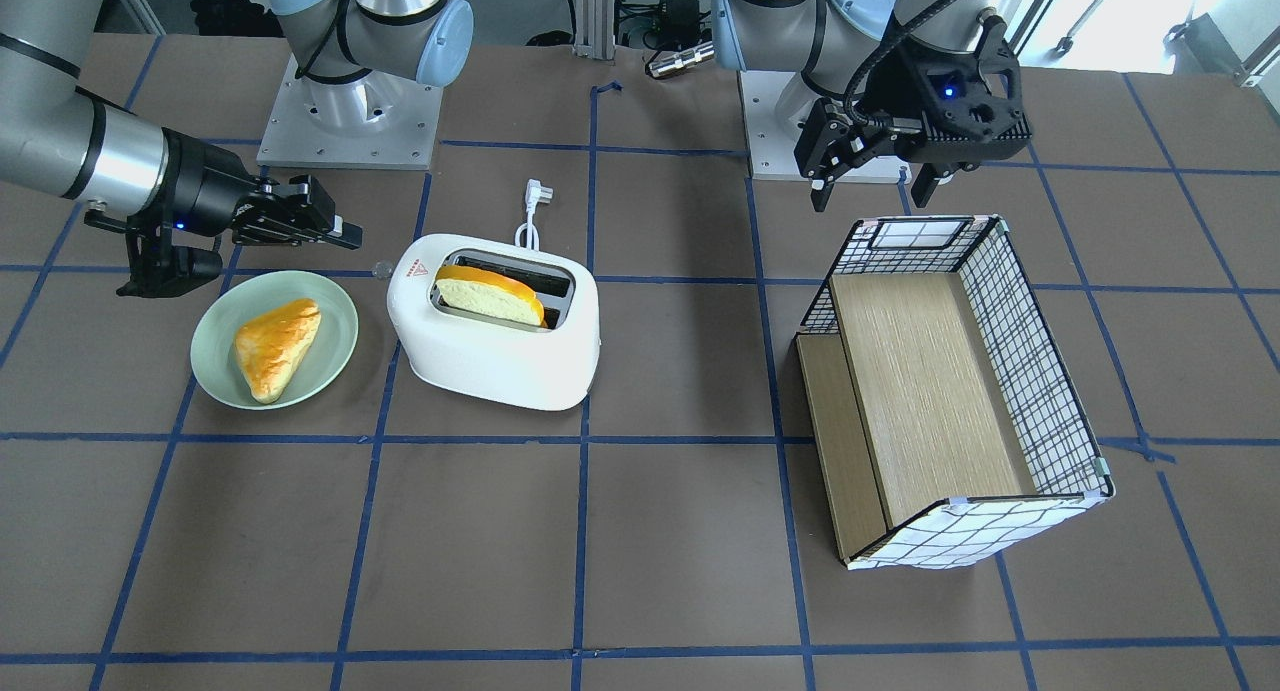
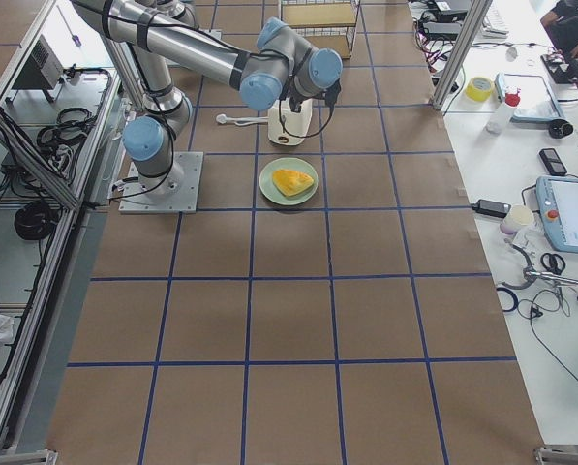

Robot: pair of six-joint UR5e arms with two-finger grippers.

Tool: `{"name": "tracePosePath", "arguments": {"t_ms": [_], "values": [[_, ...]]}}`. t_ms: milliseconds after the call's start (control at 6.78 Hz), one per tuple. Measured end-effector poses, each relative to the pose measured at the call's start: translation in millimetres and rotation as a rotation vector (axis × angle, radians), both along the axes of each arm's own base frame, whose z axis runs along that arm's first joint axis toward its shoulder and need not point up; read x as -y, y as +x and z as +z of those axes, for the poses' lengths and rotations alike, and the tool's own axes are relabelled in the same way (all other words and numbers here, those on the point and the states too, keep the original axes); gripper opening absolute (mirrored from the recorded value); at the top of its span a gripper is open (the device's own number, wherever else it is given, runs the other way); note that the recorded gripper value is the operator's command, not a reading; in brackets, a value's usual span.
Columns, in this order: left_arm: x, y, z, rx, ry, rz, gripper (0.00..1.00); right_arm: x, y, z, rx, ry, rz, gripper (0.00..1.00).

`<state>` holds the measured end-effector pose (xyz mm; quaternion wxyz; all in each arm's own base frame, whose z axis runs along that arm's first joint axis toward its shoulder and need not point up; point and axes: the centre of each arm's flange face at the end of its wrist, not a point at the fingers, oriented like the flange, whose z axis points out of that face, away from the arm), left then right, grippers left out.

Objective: Press toaster with right arm
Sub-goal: 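Move the right gripper down toward the toaster's side lever beside the plate, then press the toaster lever down with the right gripper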

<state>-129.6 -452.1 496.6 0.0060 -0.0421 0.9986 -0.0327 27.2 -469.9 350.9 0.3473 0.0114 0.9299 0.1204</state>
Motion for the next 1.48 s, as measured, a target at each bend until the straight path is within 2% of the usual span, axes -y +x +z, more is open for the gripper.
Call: {"name": "tracePosePath", "arguments": {"t_ms": [295,443,1033,1475], "values": [[0.0,0.0,0.0,0.0,0.0,0.0,1.0,-21.1,-9.9,-47.6,0.109,-0.023,0.007,0.0],[0.0,0.0,0.0,0.0,0.0,0.0,1.0,-28.7,-8.0,-65.0,0.134,-0.033,0.011,0.0],[0.0,0.0,0.0,0.0,0.0,0.0,1.0,-31.0,-16.0,-86.3,0.14,-0.061,-0.004,0.0],[0.0,0.0,0.0,0.0,0.0,0.0,1.0,-28.1,-18.8,-92.7,0.141,-0.061,-0.008,0.0]]}}
